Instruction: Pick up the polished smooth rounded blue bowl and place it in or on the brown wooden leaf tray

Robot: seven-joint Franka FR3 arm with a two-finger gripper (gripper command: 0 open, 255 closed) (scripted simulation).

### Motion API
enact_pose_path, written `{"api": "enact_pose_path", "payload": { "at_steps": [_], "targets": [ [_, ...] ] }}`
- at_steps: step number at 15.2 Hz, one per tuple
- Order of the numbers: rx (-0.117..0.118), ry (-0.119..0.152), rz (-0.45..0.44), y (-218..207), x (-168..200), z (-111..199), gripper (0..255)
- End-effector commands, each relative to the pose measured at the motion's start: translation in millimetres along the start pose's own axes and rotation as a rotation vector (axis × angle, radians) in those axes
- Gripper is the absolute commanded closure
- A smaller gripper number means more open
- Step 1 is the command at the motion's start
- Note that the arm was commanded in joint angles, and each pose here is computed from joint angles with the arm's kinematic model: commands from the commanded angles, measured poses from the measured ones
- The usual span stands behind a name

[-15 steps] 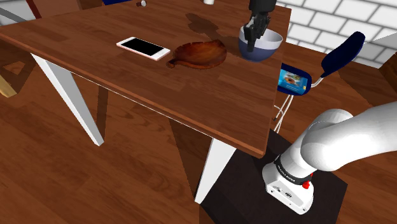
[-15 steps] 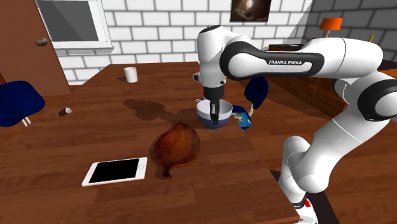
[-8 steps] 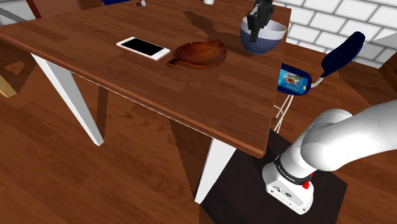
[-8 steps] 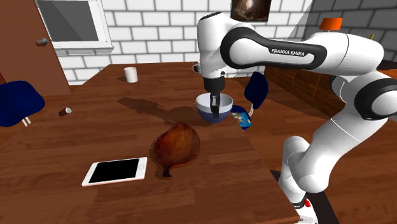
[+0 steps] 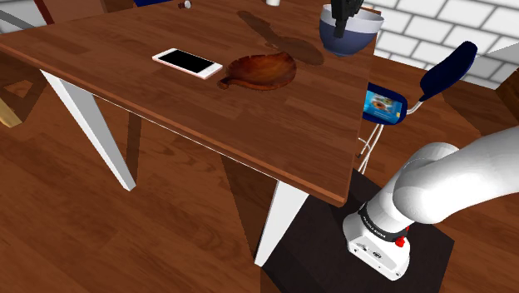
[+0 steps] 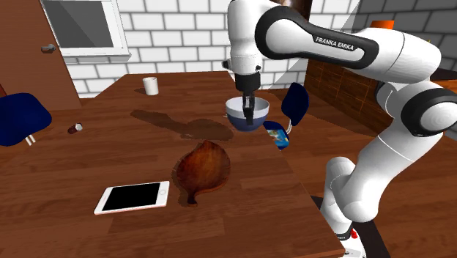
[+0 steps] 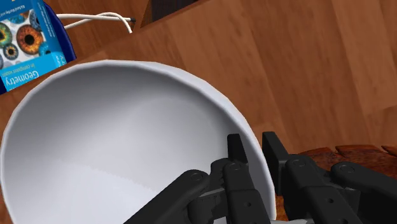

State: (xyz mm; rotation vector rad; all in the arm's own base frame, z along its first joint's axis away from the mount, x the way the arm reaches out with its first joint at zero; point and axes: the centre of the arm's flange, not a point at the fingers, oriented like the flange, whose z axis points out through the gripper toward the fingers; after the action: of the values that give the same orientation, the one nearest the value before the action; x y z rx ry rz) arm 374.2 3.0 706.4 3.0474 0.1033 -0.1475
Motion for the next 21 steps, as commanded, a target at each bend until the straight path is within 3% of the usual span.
{"api": "enact_pose_path", "payload": {
  "at_steps": [1, 4, 21],
  "targets": [
    [0.0, 0.0, 0.0, -0.1, 0.1, -10.2, 255],
    [0.0, 0.0, 0.0, 0.9, -1.1, -21.6, 255],
    [0.0, 0.0, 0.0, -192.9, 117.7, -74.3, 255]
  ]
}}
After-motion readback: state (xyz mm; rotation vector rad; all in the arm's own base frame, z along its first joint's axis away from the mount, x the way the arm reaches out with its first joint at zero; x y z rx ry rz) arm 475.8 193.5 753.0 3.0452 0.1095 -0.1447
